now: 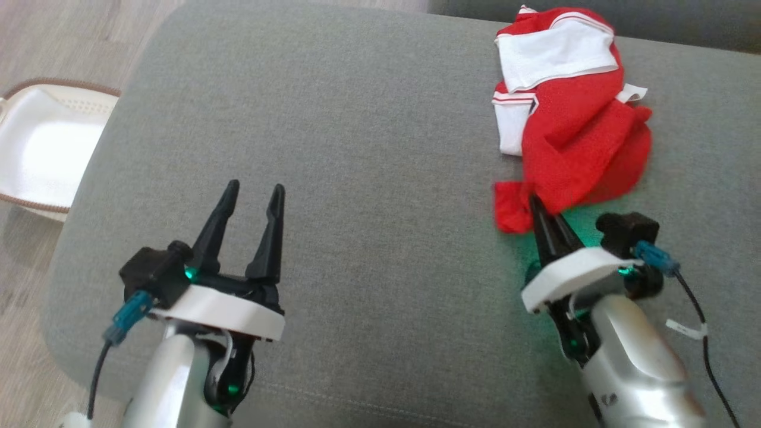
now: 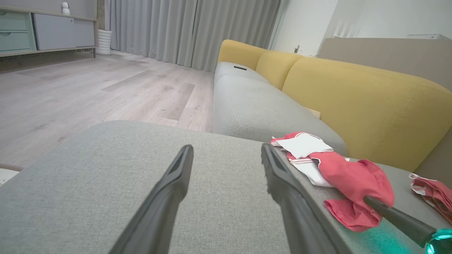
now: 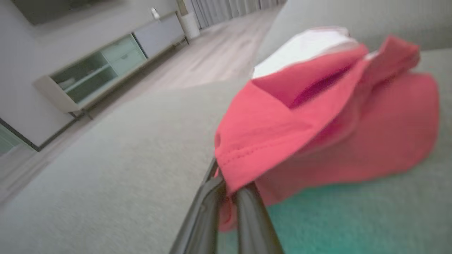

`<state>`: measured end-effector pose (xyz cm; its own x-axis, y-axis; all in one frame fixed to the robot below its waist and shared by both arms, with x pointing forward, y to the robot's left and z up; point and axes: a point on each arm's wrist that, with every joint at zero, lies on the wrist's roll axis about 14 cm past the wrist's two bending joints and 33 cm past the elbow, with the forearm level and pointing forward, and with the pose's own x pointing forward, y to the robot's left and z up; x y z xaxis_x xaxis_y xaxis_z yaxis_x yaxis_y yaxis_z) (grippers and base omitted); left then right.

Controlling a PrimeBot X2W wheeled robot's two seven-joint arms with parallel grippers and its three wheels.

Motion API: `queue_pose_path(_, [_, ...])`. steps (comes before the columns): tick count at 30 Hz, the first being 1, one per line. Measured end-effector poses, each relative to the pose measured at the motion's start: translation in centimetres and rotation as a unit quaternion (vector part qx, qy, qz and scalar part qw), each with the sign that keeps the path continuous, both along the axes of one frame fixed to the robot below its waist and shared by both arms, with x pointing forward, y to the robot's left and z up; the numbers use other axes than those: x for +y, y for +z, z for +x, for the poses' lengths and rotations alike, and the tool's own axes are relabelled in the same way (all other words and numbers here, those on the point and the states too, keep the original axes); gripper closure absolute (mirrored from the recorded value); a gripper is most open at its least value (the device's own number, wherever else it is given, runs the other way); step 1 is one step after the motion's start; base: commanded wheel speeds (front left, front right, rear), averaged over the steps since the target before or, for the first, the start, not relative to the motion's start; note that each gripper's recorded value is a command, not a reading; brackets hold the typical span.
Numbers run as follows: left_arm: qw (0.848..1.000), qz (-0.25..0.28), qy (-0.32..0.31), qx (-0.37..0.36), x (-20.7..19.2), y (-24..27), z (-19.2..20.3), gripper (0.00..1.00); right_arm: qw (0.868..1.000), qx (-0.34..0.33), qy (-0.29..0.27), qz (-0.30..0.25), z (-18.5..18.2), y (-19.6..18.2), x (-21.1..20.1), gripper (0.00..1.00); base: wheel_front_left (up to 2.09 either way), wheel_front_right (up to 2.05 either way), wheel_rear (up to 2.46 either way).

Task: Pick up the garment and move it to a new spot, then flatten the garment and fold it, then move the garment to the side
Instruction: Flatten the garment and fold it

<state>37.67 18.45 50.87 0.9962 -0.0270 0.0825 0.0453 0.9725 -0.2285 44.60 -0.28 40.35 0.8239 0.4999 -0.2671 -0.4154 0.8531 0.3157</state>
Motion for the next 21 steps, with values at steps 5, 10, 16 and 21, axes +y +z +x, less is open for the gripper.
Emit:
queue_pose_path(5, [1.0, -0.003, -0.002, -0.009, -0.1, 0.5, 0.1, 0.0, 0.997, -0.065, 0.007, 0.043, 0.7, 4.5, 1.3, 1.0, 0.0, 0.0, 0.0])
queue_pose_path(10, [0.999, -0.008, -0.023, -0.024, -1.6, 1.4, 0.5, 0.0, 0.991, -0.113, -0.022, 0.066, 1.0, 8.2, -0.6, 1.0, 0.0, 0.0, 0.0])
queue_pose_path(16, [0.998, -0.014, -0.053, -0.028, -3.7, 1.6, 0.3, 0.0, 0.988, -0.088, -0.125, 0.036, -0.5, 7.0, -9.0, 1.0, 0.0, 0.0, 0.0])
queue_pose_path(21, [0.997, -0.016, -0.075, -0.028, -5.2, 1.6, 0.2, 0.0, 0.977, -0.026, -0.211, -0.011, -2.8, 3.9, -16.2, 0.0, 0.0, 0.0, 0.0])
